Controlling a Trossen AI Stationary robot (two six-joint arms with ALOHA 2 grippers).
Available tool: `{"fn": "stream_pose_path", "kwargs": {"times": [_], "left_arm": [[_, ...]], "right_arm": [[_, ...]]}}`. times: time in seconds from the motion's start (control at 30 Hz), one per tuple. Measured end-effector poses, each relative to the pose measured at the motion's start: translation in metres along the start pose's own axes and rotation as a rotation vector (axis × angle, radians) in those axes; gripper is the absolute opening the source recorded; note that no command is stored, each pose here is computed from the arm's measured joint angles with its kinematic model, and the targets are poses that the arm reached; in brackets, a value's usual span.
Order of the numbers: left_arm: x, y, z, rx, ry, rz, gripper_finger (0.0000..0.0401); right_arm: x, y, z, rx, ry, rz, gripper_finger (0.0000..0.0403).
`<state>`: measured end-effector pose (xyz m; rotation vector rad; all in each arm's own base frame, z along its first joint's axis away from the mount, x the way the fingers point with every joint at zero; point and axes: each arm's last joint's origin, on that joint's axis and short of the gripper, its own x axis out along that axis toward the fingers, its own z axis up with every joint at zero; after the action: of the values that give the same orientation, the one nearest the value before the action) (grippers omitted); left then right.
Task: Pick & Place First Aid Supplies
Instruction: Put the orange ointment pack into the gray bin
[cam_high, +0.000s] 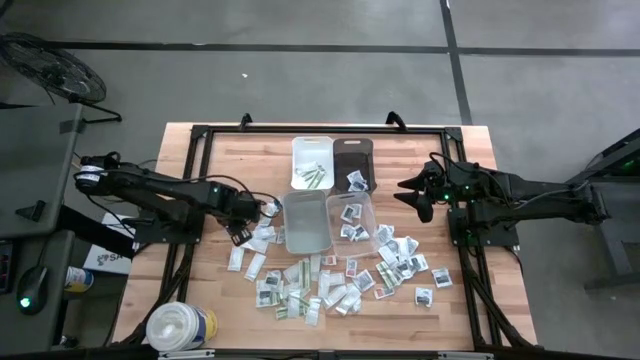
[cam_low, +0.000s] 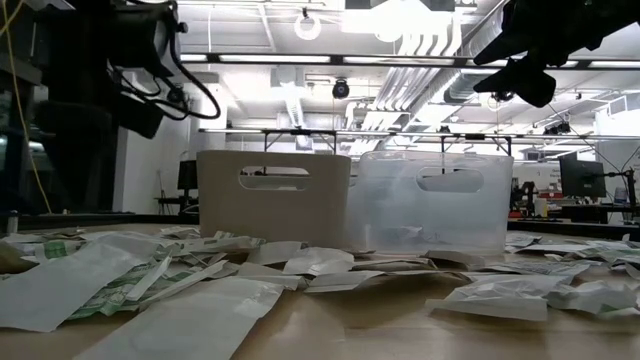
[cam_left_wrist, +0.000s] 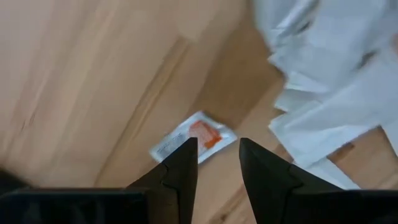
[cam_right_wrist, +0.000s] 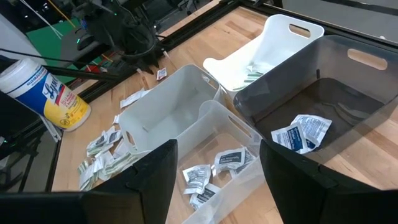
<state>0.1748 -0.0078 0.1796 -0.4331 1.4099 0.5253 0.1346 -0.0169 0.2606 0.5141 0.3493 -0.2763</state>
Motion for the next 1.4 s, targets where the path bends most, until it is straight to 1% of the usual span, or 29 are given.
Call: {"fn": "stream_pose_path", "kwargs": {"times": [0.13,0.2,0.4,0.53,0.77,0.97,1.17,1.33,1.4], "left_arm": [[0.001,0.001,-0.001,-0.111,0.025,0.013,0.0117],[0.003,0.0,-0.001,-0.146,0.037,0.014,0.0117],[0.018,-0.006,0.002,-0.161,0.127,0.033,0.0117],[0.026,-0.01,0.006,-0.183,0.139,0.046,0.0117],[0.032,-0.017,0.013,-0.192,0.085,-0.004,0.0117],[0.032,-0.014,0.012,-0.189,0.082,0.039,0.0117],[0.038,-0.014,0.01,-0.175,0.129,0.084,0.0117],[0.053,-0.018,0.012,-0.101,0.193,0.113,0.0117],[0.057,-0.019,0.013,-0.094,0.214,0.124,0.0117]], "right_arm": [[0.0,0.0,0.0,0.001,0.002,0.002,0.0222],[0.0,0.0,0.0,0.001,0.006,0.01,0.0222],[0.0,0.001,0.0,0.002,0.011,0.019,0.0222],[0.0,0.0,0.0,0.008,0.011,0.019,0.0222],[0.0,0.001,-0.001,0.009,0.023,0.04,0.0222],[0.0,0.001,-0.001,0.006,0.035,0.05,0.0222],[0.0,0.001,-0.002,0.006,0.046,0.06,0.0222],[0.0,0.001,-0.002,0.01,0.051,0.057,0.0222],[0.0,0.001,-0.003,0.023,0.052,0.056,0.0222]]}}
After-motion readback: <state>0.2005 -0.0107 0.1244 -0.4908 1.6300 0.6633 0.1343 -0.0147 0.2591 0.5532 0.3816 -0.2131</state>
